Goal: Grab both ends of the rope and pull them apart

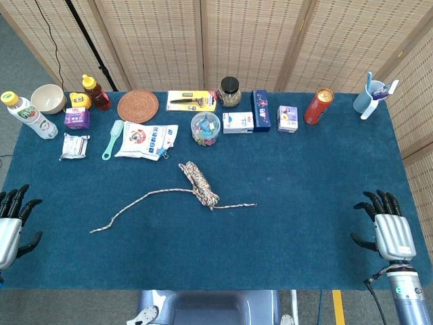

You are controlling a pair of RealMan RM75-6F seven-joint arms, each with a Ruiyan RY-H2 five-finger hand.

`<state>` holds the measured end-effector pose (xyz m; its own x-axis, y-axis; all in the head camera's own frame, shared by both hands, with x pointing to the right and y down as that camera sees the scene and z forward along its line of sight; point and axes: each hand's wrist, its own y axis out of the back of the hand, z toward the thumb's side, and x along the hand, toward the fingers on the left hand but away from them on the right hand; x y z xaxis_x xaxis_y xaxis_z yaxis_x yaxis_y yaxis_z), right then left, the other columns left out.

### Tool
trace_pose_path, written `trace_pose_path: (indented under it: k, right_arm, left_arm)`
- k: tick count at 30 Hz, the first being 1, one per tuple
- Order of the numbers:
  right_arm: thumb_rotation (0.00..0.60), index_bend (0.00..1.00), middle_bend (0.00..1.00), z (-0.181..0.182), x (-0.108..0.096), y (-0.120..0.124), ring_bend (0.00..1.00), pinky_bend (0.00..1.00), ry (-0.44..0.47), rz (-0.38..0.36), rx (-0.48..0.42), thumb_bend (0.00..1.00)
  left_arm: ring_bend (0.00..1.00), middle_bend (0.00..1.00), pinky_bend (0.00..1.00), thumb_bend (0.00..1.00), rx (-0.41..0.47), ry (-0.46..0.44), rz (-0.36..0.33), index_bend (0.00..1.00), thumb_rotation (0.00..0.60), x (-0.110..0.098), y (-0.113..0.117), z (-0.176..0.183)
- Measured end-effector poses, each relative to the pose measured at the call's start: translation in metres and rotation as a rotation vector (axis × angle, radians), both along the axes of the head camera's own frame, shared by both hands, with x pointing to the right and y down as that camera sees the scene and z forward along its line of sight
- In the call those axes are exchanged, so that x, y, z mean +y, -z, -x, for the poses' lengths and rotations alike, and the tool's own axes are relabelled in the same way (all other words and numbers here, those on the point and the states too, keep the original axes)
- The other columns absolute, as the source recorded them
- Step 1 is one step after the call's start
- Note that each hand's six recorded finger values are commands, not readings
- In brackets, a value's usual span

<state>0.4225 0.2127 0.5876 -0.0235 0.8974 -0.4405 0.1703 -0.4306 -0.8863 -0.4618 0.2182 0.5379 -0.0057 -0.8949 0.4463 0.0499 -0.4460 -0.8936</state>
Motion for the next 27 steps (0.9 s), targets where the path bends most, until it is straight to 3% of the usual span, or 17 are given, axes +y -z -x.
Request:
trace_pose_path:
  k: [17, 27]
  right_arm:
    - [0.6, 0.35, 0.17, 0.024, -0.017, -0.015, 0.06, 0.04, 0.05, 0.01, -0.087, 0.2]
    - [0.6, 0.36, 0.17, 0.066, -0.037, -0.034, 0.06, 0.04, 0.135, 0.042, -0.171, 0.2]
  left_arm:
    - [0.04, 0.04, 0.01, 0.27, 0.006, -0.047, -0.01, 0.24, 0.6, -0.009, 0.003, -0.014]
    - [0.04, 0.04, 0.01, 0.27, 0.008, -0.063, -0.02, 0.24, 0.6, -0.016, 0.004, -0.021]
